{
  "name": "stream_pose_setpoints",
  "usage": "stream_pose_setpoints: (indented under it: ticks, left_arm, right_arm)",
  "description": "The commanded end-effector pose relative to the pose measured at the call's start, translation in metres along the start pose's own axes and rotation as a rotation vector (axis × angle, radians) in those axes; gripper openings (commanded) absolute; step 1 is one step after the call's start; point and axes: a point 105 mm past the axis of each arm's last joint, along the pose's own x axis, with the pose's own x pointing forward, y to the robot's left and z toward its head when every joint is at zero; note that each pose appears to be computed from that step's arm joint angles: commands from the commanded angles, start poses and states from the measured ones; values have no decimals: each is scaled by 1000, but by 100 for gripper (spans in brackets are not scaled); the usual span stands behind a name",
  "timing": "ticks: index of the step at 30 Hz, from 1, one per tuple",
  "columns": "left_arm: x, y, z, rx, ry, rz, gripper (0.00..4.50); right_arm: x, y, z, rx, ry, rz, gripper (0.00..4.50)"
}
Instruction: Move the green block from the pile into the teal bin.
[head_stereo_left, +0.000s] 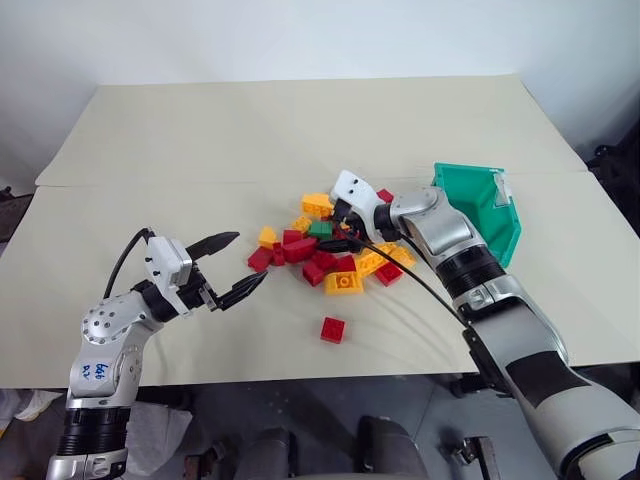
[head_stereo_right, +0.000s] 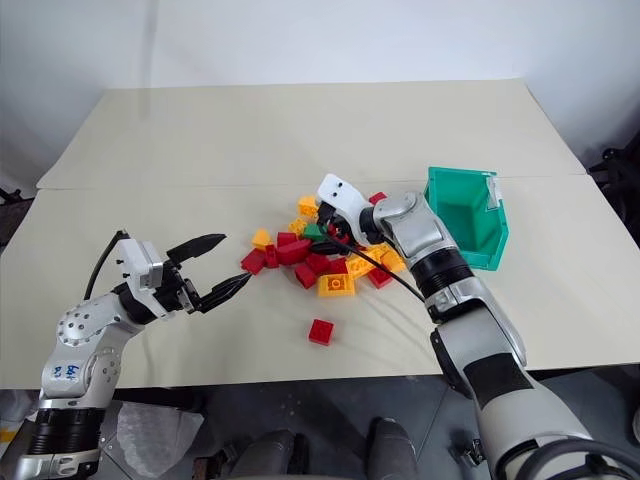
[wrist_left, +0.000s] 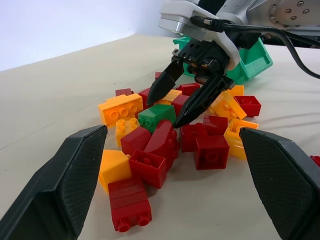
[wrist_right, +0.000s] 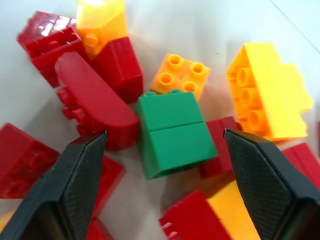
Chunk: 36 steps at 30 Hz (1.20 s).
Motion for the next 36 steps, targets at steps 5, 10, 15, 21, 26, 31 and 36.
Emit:
stream_pose_setpoints:
  ticks: [5, 10, 15, 21, 26, 31, 36]
  left_arm:
    - [2, -1, 6, 33, -29, 4, 450]
    - [3, -2, 7, 33, -34, 1, 450]
    - [2, -3, 6, 30, -35, 5, 450]
    - [2, -5, 5, 24, -33, 2, 450]
    - [5, -6, 6, 20, -30, -27, 450]
    - [21, -12, 12, 23, -52, -103, 450]
    - [46, -25, 35, -3, -129, -206, 450]
  right_arm:
    - [5, 14, 0, -12, 37, 126, 298]
    - [6, 11, 6, -13, 15, 108, 160]
    - [4, 7, 12, -11, -19, 77, 160]
    - [-30, 0, 40, -4, -224, 47, 160]
    - [-91, -16, 43, 1, -335, -88, 160]
    - [-167, -35, 3, 95, -291, -340, 160]
    - [-231, -43, -64, 242, -150, -626, 160]
